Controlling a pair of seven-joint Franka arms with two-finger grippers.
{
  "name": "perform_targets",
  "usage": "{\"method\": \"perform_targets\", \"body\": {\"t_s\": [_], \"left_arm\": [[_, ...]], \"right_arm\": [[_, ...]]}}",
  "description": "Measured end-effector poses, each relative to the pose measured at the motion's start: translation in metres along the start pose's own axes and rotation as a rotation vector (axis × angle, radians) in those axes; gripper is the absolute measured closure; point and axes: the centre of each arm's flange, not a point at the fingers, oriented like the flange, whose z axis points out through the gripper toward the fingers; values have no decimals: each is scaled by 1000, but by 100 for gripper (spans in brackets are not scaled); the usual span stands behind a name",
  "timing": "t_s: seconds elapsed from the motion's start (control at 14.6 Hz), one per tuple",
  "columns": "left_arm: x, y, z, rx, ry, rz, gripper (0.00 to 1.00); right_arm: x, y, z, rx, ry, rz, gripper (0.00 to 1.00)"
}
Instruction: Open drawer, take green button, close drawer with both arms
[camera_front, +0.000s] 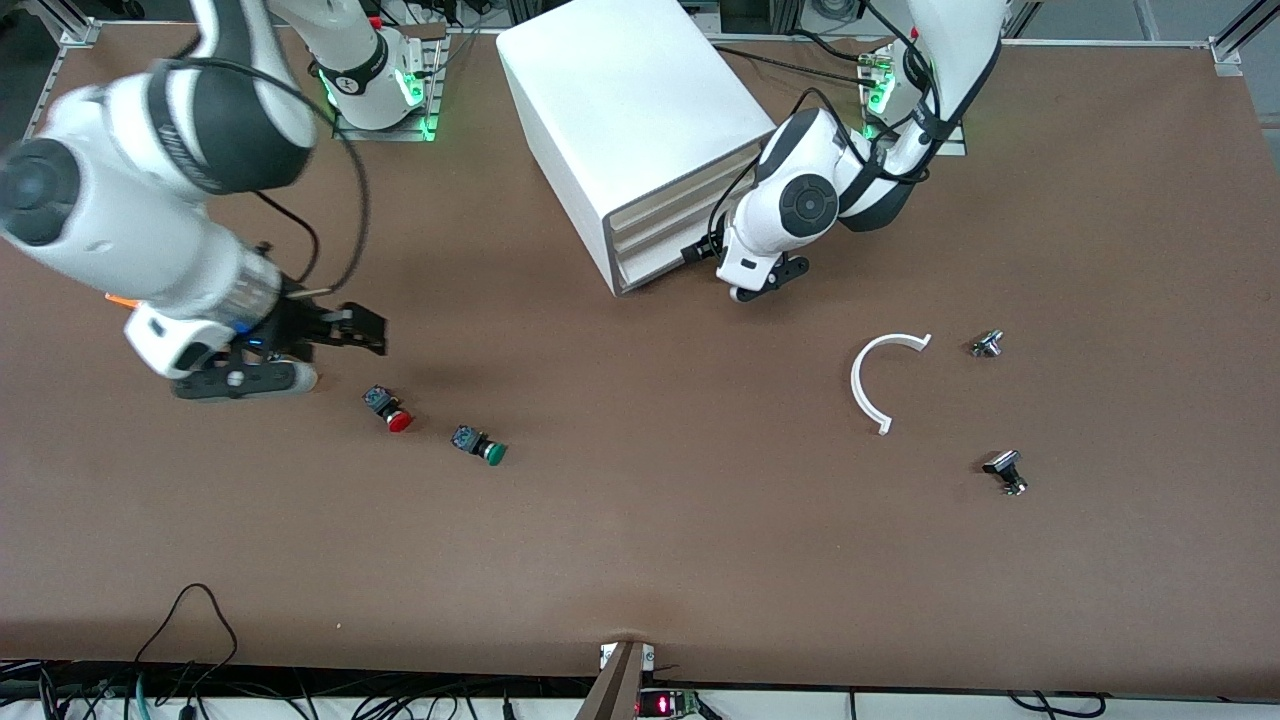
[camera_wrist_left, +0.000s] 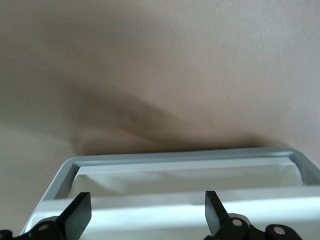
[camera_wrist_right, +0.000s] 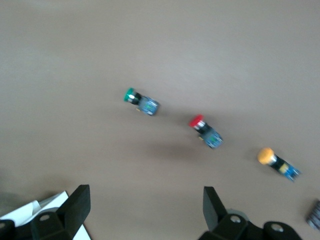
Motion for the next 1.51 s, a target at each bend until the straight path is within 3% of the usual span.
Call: {"method": "perform_targets", "body": {"t_s": [0.21, 0.41, 0.69, 0.89, 1.17, 1.51], "left_arm": [[-5, 0, 1, 15, -10, 7, 0], [-1, -2, -11, 1, 3, 0, 0], [52, -22, -99, -153, 116, -99, 0], [100, -62, -170, -236, 210, -145, 0], [131, -130, -259, -175, 329, 0, 0], [108, -204, -387, -49, 431, 239, 0]], "right_arm": [[-5, 44, -15, 2, -36, 56, 0], [-15, 51, -33, -55, -39, 27, 0], [-35, 61, -71, -89, -16, 25, 0], [-52, 92, -94, -121, -38, 61, 0], [-66, 150, -113, -125, -55, 26, 0], [-80, 150, -119, -116, -55, 16, 0]]}}
